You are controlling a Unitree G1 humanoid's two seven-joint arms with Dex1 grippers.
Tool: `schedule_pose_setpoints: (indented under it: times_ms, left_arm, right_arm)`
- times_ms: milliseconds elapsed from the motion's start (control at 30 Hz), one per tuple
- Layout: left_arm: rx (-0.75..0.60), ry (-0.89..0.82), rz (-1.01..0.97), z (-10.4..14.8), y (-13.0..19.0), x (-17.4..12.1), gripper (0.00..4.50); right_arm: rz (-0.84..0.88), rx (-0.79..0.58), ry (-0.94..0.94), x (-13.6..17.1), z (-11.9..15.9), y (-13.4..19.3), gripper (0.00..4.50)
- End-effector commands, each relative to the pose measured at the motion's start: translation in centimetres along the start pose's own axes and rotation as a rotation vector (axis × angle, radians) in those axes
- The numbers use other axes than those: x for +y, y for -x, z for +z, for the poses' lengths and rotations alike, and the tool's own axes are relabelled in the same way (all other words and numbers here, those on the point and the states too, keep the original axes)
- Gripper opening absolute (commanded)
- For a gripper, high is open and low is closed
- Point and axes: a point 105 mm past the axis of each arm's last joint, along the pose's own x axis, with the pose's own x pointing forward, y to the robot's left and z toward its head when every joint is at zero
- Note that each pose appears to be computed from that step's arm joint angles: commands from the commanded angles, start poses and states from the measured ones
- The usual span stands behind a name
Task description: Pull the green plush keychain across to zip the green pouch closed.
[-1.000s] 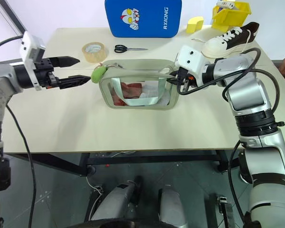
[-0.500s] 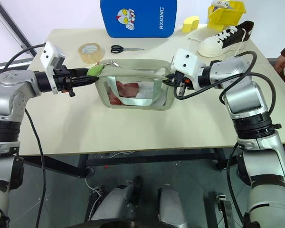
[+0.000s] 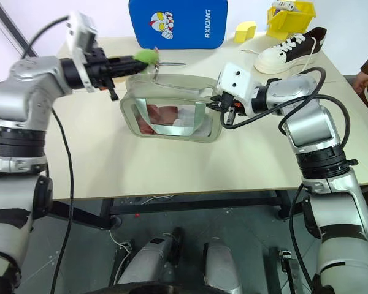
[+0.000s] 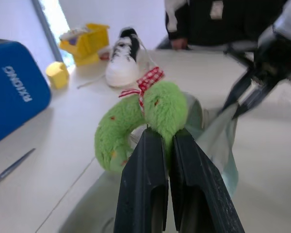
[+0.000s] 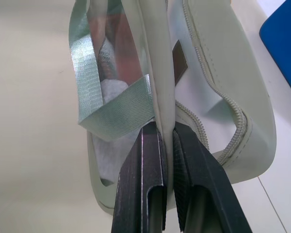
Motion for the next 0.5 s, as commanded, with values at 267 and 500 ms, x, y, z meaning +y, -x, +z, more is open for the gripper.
schedule_pose_setpoints:
  times_ms: [267, 500]
  left_arm:
    - [0.067, -0.14, 0.022, 0.6, 1.4, 0.8, 2.48]
    - [0.178, -0.167, 0.007, 0.6, 5.9, 0.6, 2.89]
  right_arm:
    - [-0.016, -0.032, 0.047, -0.5, 1.4, 0.3, 0.0]
    - [-0.018, -0.032, 0.053, -0.7, 1.5, 0.3, 0.0]
